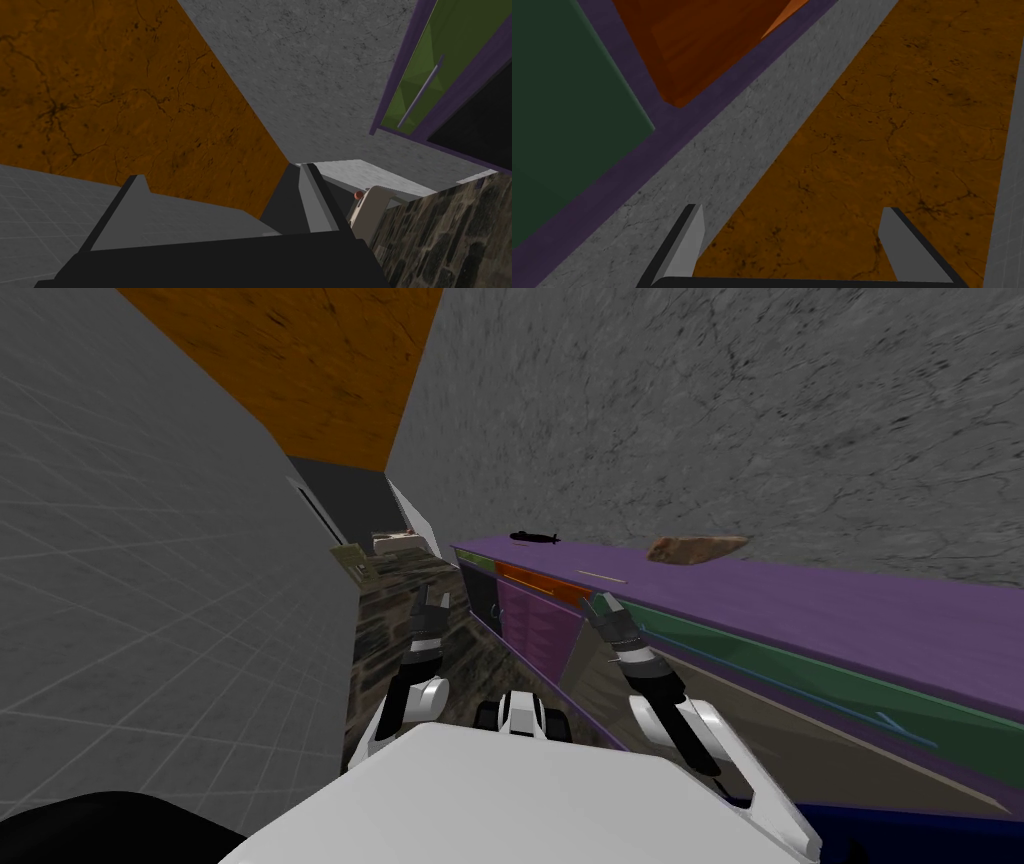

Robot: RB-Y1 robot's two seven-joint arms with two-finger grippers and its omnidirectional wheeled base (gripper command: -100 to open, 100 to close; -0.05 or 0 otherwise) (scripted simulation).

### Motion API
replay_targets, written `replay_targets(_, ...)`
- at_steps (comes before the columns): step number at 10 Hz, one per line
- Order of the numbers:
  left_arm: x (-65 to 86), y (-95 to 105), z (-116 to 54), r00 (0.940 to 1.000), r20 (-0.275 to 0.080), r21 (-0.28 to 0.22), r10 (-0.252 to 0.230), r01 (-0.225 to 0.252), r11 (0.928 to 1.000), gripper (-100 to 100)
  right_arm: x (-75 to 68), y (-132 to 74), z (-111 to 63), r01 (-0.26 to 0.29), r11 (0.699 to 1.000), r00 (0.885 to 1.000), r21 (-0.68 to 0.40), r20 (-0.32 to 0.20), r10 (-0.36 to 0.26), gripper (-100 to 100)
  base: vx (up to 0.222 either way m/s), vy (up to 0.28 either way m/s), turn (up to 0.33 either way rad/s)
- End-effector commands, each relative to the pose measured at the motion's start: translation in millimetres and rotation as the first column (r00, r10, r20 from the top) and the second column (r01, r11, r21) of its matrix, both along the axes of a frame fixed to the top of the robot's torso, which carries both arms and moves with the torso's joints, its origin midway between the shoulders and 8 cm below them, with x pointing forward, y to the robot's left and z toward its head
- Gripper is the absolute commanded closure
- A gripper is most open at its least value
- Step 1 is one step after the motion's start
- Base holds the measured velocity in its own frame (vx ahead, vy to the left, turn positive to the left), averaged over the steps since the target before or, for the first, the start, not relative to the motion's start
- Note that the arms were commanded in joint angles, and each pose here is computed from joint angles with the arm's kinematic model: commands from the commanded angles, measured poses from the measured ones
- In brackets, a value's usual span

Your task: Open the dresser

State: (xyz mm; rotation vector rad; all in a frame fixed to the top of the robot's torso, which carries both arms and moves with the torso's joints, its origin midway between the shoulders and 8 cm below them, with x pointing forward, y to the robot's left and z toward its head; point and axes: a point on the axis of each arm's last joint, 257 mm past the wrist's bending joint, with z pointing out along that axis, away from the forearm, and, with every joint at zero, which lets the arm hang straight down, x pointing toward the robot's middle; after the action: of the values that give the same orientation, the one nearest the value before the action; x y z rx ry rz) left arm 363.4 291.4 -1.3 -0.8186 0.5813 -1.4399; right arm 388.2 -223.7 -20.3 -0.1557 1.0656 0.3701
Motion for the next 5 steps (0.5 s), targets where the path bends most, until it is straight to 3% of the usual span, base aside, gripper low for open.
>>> replay_targets(1, 0.0, 0.0, 0.0, 1.0000, 0.000, 0.000, 0.000, 0.000, 1.0000, 0, 6.5, -1.5, -7.4, 0.051, 0.992, 0.999, -0.115, 0.014, -0.049, -100, 0.008, 0.064, -0.018)
replay_targets(2, 0.0, 0.0, 0.0, 1.0000, 0.000, 0.000, 0.000, 0.000, 1.0000, 0, 11.5, -2.8, -13.9, 0.085, 0.977, 0.996, -0.197, 0.023, -0.082, -100, 0.010, 0.073, -0.036)
replay_targets(3, 0.0, 0.0, 0.0, 1.0000, 0.000, 0.000, 0.000, 0.000, 1.0000, 0, 11.5, -2.8, -13.9, 0.088, 0.975, 0.996, -0.203, 0.026, -0.085, -100, 0.011, 0.060, -0.018)
replay_targets(4, 0.0, 0.0, 0.0, 1.0000, 0.000, 0.000, 0.000, 0.000, 1.0000, 0, 16.7, -4.9, -20.8, 0.123, 0.950, 0.992, -0.287, 0.040, -0.117, -100, 0.014, 0.060, -0.033)
replay_targets(5, 0.0, 0.0, 0.0, 1.0000, 0.000, 0.000, 0.000, 0.000, 1.0000, 0, 16.7, -4.9, -20.8, 0.125, 0.949, 0.992, -0.289, 0.042, -0.118, -100, 0.015, 0.060, -0.014)
